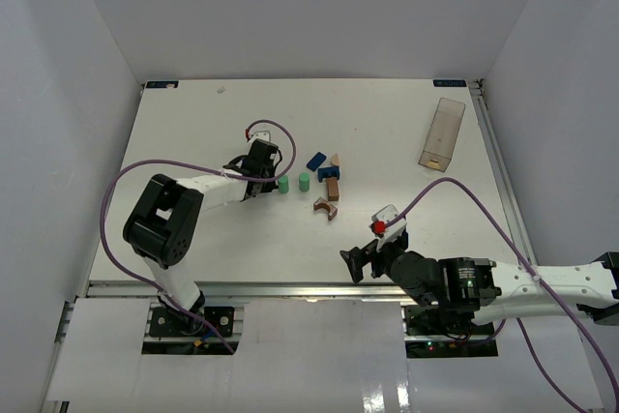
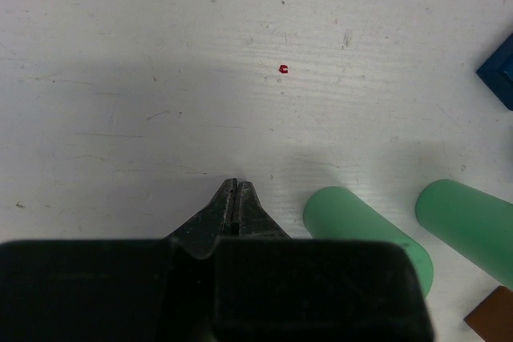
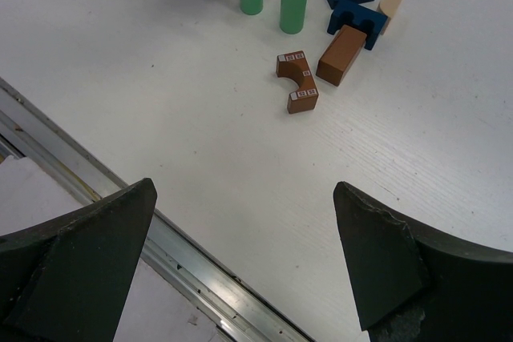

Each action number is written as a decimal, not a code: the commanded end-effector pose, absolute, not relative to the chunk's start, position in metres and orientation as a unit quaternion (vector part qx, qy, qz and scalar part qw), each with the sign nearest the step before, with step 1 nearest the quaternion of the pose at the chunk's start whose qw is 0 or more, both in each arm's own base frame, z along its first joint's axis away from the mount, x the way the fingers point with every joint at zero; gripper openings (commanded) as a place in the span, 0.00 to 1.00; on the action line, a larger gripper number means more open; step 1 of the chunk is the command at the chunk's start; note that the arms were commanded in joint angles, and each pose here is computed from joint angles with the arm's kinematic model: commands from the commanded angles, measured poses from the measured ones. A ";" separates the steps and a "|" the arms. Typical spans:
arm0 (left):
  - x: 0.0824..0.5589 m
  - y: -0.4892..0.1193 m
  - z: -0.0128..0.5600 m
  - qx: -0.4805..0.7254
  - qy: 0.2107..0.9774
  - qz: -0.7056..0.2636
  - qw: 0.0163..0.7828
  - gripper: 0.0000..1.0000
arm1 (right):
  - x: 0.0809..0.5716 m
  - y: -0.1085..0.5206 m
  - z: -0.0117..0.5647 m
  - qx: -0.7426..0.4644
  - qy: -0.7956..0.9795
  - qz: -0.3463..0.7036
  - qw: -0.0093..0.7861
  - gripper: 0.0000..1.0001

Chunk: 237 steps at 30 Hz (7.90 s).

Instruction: Build the wood block tower

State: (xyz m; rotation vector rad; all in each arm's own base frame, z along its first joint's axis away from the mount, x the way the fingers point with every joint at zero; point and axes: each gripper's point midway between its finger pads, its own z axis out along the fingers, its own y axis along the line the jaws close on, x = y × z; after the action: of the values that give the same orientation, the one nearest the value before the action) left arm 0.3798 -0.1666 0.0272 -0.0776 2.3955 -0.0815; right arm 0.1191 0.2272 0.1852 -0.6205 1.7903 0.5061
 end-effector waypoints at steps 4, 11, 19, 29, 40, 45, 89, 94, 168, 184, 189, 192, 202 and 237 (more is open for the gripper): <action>0.388 -0.181 0.040 -0.026 0.925 -0.063 0.375 0.00 | 0.121 0.230 0.196 -0.246 0.756 0.225 0.564 0.98; 0.387 -0.193 0.040 -0.019 0.924 -0.095 0.369 0.00 | 0.121 0.230 0.196 -0.246 0.756 0.224 0.564 0.98; 0.386 -0.197 0.041 -0.016 0.922 -0.108 0.371 0.00 | 0.120 0.231 0.195 -0.248 0.757 0.222 0.562 0.98; 0.387 -0.202 0.041 -0.012 0.921 -0.121 0.371 0.00 | 0.121 0.231 0.195 -0.249 0.757 0.221 0.562 0.98; 0.387 -0.205 0.041 -0.009 0.919 -0.128 0.372 0.00 | 0.120 0.231 0.195 -0.249 0.758 0.220 0.561 0.98; 0.388 -0.208 0.042 -0.007 0.919 -0.131 0.372 0.00 | 0.120 0.231 0.194 -0.250 0.759 0.219 0.561 0.98; 0.388 -0.214 0.042 0.003 0.916 -0.134 0.378 0.00 | 0.120 0.231 0.194 -0.250 0.760 0.217 0.560 0.98; 0.388 -0.214 0.041 0.005 0.917 -0.134 0.376 0.00 | 0.120 0.232 0.193 -0.252 0.760 0.216 0.559 0.98; 0.258 -0.155 0.222 -0.099 0.704 -0.345 0.613 0.98 | 0.452 0.333 0.032 0.103 0.932 0.059 0.342 0.64; 0.257 -0.154 0.222 -0.099 0.702 -0.343 0.616 0.98 | 0.512 0.316 0.136 -0.070 0.881 0.072 0.463 0.08; 0.257 -0.154 0.224 -0.089 0.690 -0.345 0.630 0.98 | 0.489 0.339 0.207 -0.282 0.795 0.142 0.518 0.08; 0.257 -0.152 0.223 -0.086 0.679 -0.346 0.642 0.98 | 0.459 0.339 0.235 -0.373 0.747 0.158 0.528 0.08; 0.256 -0.146 0.223 -0.095 0.673 -0.341 0.650 0.98 | 0.385 0.359 0.256 -0.589 0.599 0.232 0.491 0.08; 0.249 -0.141 0.230 -0.105 0.655 -0.354 0.660 0.98 | 0.336 0.398 0.144 -0.763 0.528 0.226 0.297 0.08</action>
State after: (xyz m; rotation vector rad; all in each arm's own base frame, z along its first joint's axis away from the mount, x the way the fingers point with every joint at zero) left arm 0.2495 -0.1395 0.2301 -0.2384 1.4888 -0.7922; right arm 0.3403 0.3902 0.1418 -1.9960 1.4256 0.6021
